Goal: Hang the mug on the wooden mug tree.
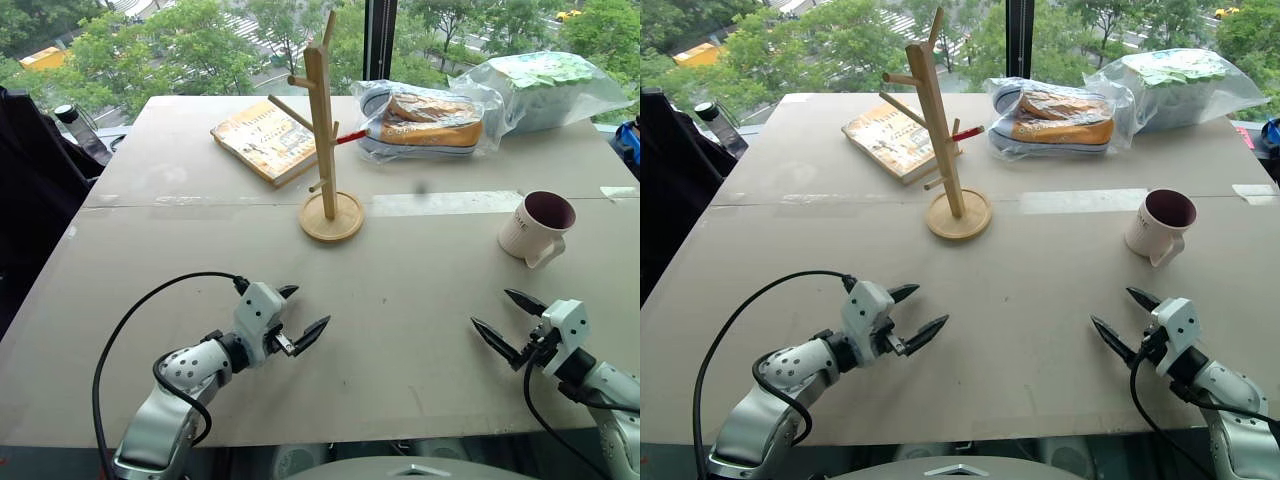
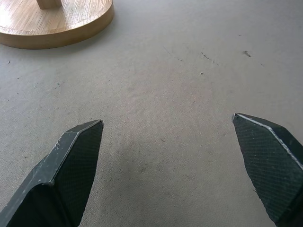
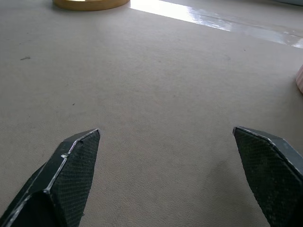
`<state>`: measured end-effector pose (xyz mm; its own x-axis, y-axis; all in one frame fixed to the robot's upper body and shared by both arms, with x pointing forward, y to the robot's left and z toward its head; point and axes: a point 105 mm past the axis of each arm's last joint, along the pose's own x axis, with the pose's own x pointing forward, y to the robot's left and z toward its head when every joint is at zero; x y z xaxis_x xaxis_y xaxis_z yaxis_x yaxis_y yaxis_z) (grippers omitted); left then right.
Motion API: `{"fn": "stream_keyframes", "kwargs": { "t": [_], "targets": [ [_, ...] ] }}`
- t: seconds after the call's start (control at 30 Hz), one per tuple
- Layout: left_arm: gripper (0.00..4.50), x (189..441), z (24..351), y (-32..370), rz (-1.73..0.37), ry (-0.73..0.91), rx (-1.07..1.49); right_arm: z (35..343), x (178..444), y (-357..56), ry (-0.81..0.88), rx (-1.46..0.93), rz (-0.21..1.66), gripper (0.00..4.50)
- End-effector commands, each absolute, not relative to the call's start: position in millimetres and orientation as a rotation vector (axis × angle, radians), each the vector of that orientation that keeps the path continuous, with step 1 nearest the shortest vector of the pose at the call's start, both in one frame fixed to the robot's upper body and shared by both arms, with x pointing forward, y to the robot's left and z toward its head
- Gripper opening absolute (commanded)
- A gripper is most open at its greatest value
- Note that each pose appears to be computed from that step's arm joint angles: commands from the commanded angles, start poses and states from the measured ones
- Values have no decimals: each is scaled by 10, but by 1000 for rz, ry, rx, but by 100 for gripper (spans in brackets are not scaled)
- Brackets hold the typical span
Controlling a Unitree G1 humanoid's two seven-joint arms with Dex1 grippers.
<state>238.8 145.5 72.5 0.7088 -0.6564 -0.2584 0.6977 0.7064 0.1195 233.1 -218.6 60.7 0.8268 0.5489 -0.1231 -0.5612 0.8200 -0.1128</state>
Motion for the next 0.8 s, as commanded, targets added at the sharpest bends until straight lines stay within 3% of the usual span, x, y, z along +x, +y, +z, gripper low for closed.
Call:
{"fn": "stream_keyframes", "kwargs": {
  "t": [0.03,0.8],
  "targets": [
    [450,2399,864,1425,-750,146,205,744,2334,-2220,35,-169,583,445],
    [450,2418,877,1414,-754,135,179,743,2342,-2208,32,-166,572,445]
  ]
}}
